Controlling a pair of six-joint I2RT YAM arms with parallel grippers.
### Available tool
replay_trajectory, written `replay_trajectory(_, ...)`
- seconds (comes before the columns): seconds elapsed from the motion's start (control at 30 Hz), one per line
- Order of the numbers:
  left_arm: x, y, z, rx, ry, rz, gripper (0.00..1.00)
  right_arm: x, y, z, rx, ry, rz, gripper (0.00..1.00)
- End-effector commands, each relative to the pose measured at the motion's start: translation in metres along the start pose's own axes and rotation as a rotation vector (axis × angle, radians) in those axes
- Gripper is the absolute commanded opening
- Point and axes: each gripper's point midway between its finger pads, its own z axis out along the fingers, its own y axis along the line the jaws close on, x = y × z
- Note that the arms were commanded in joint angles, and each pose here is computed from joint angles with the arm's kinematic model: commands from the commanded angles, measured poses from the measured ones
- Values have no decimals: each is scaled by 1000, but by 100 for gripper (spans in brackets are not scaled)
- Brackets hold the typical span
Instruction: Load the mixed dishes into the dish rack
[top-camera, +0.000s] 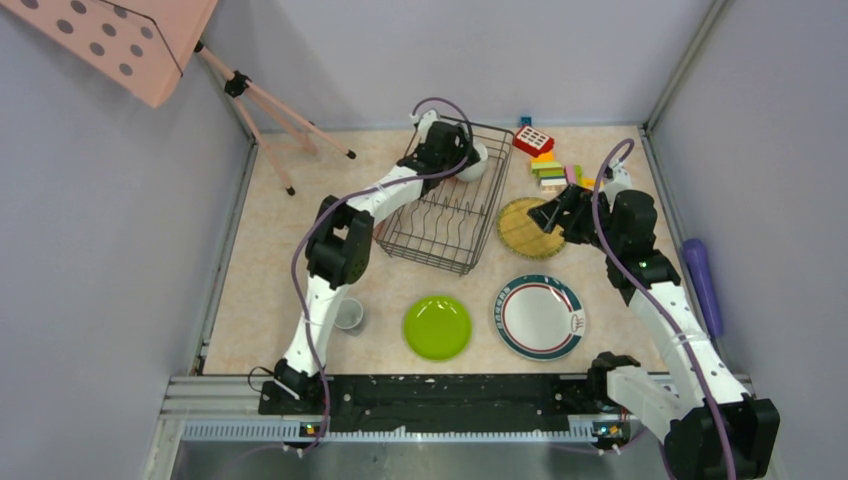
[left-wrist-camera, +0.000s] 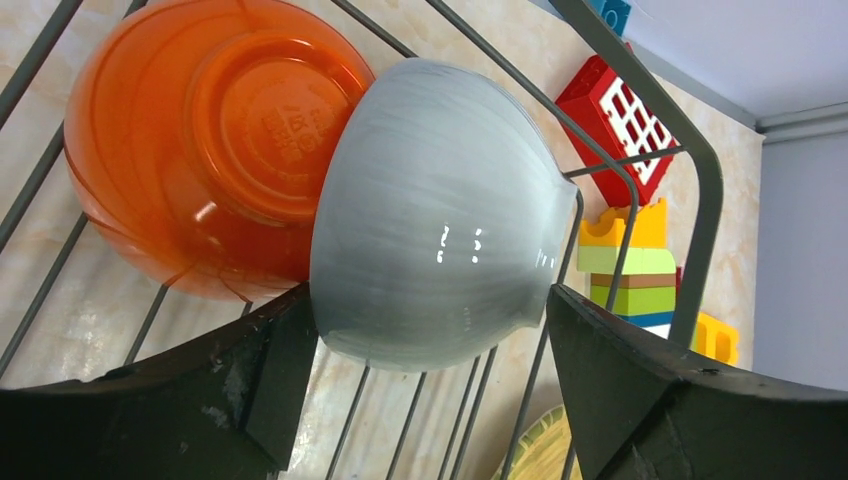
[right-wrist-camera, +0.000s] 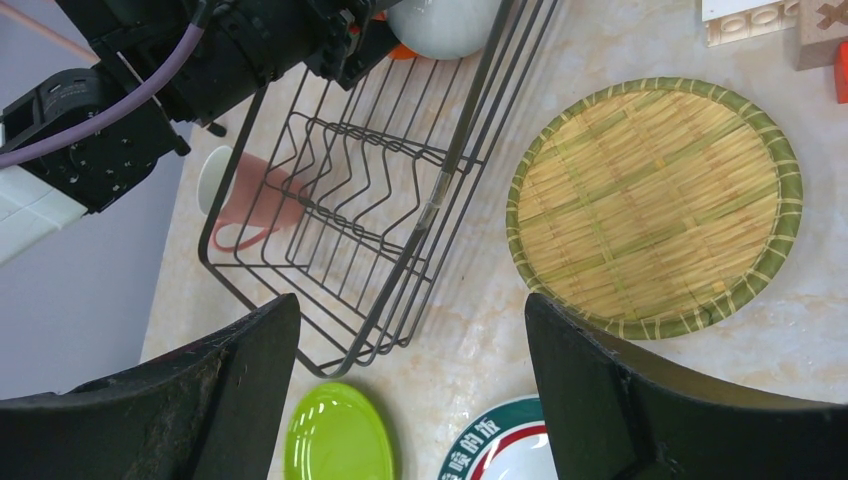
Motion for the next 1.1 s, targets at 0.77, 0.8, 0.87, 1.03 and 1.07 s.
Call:
replay_trajectory(0.77,-64,-63,-66,287,-149,-46,24,-17,16,-3,-52,-47,-37,81)
replay_trajectory(0.8,-66,-66,-70,304,-151,-53,24,-17,16,-4,-51,-49,-37,81)
replay_trajectory(0.87,-67,-69,-76,330,-150,-62,24,-16,16,-4,-51,-49,-37,81)
replay_trajectory(1.03,-62,-80,-89,409,-112,-95,23,-16,17,-5,-55,-46,-33,81)
replay_trajectory(1.07,-59,-82,-90,426,-92,-109,23,-16,17,-5,-55,-47,-33,81)
